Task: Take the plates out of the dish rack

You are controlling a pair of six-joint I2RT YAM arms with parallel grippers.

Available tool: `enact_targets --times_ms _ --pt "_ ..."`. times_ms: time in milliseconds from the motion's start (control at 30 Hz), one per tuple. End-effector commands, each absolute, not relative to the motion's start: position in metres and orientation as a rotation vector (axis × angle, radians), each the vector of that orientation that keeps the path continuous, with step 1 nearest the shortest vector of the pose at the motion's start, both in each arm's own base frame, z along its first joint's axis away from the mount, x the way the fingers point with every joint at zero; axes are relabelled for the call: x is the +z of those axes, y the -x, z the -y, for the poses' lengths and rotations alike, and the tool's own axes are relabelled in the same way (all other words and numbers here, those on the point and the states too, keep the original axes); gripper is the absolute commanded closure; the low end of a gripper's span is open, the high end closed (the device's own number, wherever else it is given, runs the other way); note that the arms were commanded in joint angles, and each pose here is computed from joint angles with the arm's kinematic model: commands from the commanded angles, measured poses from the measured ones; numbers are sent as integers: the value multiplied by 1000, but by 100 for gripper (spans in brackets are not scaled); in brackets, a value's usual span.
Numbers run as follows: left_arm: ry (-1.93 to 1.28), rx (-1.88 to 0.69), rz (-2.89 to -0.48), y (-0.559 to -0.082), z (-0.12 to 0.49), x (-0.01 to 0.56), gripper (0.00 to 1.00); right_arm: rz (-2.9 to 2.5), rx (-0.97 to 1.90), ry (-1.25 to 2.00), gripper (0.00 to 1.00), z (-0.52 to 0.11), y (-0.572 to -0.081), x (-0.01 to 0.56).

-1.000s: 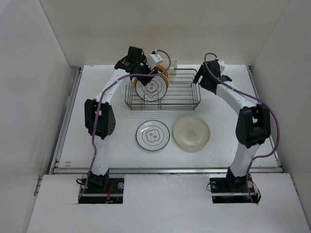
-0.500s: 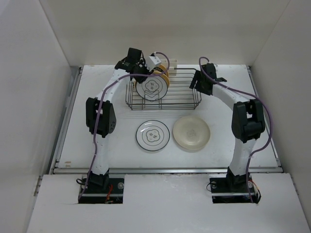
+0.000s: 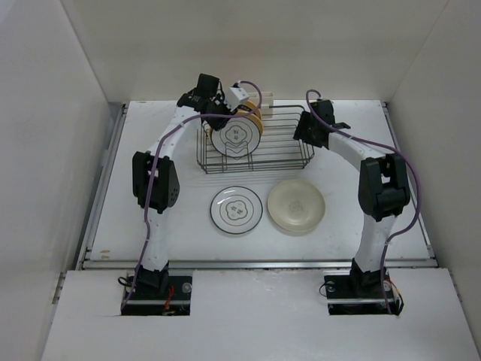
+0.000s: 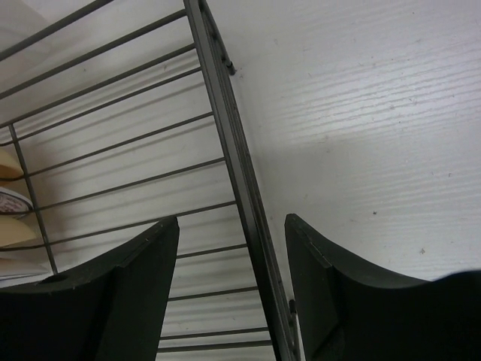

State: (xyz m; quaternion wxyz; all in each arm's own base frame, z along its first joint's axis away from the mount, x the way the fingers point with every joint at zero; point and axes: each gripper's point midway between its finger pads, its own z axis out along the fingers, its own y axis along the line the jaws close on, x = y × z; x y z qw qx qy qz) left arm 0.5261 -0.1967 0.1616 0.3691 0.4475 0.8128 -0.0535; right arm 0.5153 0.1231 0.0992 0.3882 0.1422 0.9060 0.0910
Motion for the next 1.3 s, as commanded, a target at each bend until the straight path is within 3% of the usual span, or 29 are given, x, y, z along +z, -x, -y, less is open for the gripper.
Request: enact_targets --times_ms 0,267,500,567,600,633,667,700,800,833,933,1100,1267 --pt "-1030 -220 -2036 -498 199 241 100 -2227 288 -334 36 -129 -523 127" --pt "-1002 -277 -1993 -486 204 277 100 -2236 270 -341 37 -126 -521 128" --pt "-1021 -214 -2066 -489 194 242 100 -2243 251 -334 37 -124 -520 124" --pt "-1002 -166 -2067 -496 189 238 100 -2218 245 -298 28 -123 -519 138" --pt "-993 -148 -2062 -499 187 239 100 -2197 232 -276 17 -124 -519 143" --pt "-982 -119 -2070 -503 184 236 89 -2163 207 -236 11 -119 -515 157" --pt "-982 -118 -2070 -503 184 236 89 -2135 201 -196 11 -126 -513 166" --pt "-979 -104 -2084 -505 182 230 76 -2105 192 -166 10 -128 -511 176" --pt "-989 -99 -2080 -505 181 230 71 -2004 187 -39 10 -145 -503 215" --pt "-989 -99 -2080 -505 181 230 65 -1970 192 -9 10 -150 -502 227" --pt "-988 -90 -2091 -505 180 227 65 -1921 250 120 10 -177 -488 245" --pt "-994 -93 -2110 -501 178 226 34 -1926 428 313 20 -227 -476 235" --pt "-933 -104 -2118 -493 176 253 18 -2019 534 410 36 -254 -474 200"
